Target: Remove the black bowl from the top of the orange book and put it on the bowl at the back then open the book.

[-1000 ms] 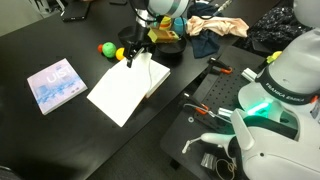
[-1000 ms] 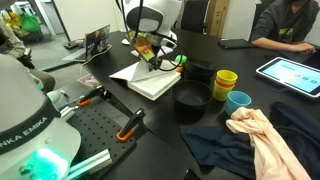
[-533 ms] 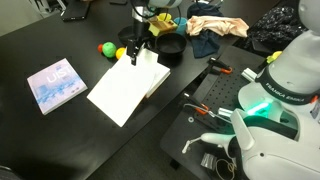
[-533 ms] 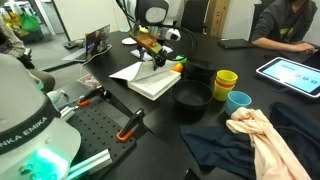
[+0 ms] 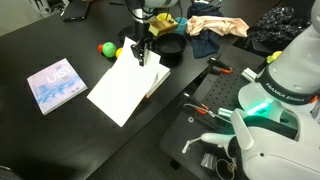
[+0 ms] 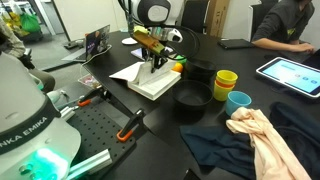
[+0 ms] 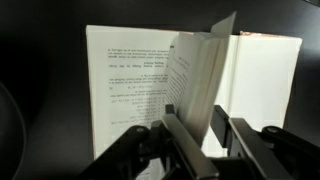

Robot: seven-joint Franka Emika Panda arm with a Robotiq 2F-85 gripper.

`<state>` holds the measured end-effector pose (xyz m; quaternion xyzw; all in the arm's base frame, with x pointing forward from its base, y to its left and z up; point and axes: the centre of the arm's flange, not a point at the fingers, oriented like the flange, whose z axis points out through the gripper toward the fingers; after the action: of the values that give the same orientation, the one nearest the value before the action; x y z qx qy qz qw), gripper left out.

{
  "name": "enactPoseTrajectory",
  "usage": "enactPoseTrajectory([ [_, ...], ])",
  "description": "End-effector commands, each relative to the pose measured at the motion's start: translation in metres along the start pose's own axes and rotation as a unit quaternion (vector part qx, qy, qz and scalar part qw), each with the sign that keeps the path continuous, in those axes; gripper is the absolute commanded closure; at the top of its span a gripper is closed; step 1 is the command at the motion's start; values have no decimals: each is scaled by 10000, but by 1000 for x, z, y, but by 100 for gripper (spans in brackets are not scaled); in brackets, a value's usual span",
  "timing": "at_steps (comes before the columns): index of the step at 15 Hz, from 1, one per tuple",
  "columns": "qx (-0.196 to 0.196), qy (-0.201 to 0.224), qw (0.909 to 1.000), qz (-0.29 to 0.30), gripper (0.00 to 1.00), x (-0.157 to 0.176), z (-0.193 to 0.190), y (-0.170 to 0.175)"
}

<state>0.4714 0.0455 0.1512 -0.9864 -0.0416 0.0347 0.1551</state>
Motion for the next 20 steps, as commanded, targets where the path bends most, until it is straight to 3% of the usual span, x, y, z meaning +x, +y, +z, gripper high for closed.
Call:
enactPoseTrajectory([
  [1, -34, -52, 10000, 9, 88, 11, -16, -11],
  [3, -77, -119, 9999, -39, 100, 15, -22, -13],
  [6, -57, -253, 9996, -73, 97, 20, -29, -21],
  [7, -24, -288, 9996, -78, 88, 21, -31, -25],
  [8, 33, -301, 9995, -97, 65, 23, -33, -30],
  [10, 106, -359, 9992, -126, 63, 25, -37, -39],
  [11, 164, -378, 9991, -136, 56, 26, -38, -43],
  [12, 248, -390, 9989, -115, 60, 26, -38, -48],
  [14, 433, -376, 9983, -72, 37, 28, -39, -58],
  [15, 525, -365, 9979, -49, 42, 29, -38, -63],
  [16, 615, -376, 9974, -43, 38, 30, -36, -68],
  [18, 741, -376, 9965, -70, 53, 31, -31, -77],
  [19, 765, -375, 9963, -92, 66, 31, -30, -80],
  [20, 802, -373, 9960, -129, 70, 32, -30, -85],
])
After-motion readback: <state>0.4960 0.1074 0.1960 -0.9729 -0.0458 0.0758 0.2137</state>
